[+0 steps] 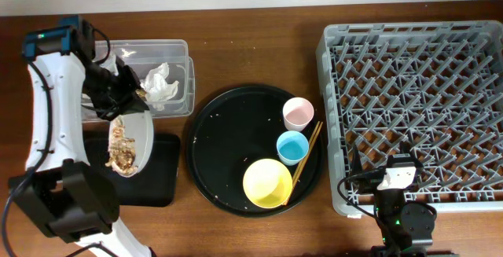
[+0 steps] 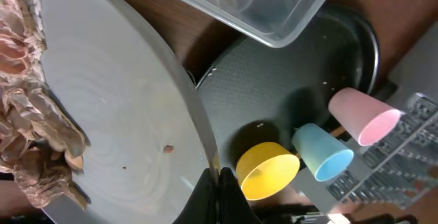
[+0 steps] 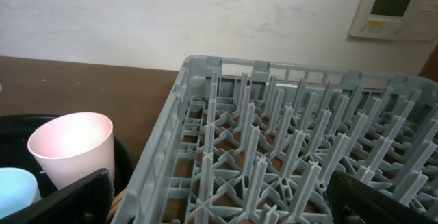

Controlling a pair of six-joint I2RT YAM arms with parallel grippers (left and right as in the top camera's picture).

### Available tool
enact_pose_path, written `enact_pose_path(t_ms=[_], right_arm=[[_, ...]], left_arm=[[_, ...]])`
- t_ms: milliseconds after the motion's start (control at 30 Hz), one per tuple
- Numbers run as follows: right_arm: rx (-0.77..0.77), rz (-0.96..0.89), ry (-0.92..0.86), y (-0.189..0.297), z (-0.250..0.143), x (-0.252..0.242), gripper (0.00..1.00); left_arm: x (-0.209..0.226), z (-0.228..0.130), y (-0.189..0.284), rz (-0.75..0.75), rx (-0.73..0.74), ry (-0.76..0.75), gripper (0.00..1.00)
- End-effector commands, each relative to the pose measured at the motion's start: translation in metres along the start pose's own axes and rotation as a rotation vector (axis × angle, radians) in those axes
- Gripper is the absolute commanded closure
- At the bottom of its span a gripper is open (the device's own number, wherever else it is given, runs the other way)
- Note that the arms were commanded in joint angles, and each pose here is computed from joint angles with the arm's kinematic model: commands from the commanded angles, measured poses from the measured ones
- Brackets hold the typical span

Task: Sort waste into correct bins and load items into the dishwasher rack
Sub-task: 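Tilt the plate over the black tray to dump the food scraps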

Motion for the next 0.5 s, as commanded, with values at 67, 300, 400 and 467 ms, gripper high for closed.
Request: enact_pose_path(t_ms=[67,300,400,467], right_arm=[[0.004,-0.002,-0.004,0.0,-0.002,0.0,0.02],[0.004,-0.002,-0.004,0.0,-0.002,0.0,0.02],[0.004,-0.002,-0.004,0.0,-0.002,0.0,0.02],[0.004,-0.002,-0.004,0.0,-0.002,0.0,0.01]], left_arm=[[0.003,-0.005,0.02,-0.072,-0.006,-0.043,0.99],[0.015,-0.003,0.028,-0.126,0.011,-0.043,0.99],[0.015,-0.003,0.026,-0.126,0.018,-0.047,0.99],[0.018,-0.002,0.02,-0.123,0.029,-0.041,0.99]])
Point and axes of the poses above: each gripper's point midway between its finger pads, its own y axis back along the fingers, its own x axis along the line the jaws close on, z = x × y, the point moved 4 cm from there along y, back along the fingers, and after that the axes turned 8 degrees about y, right-handed, at the moved point
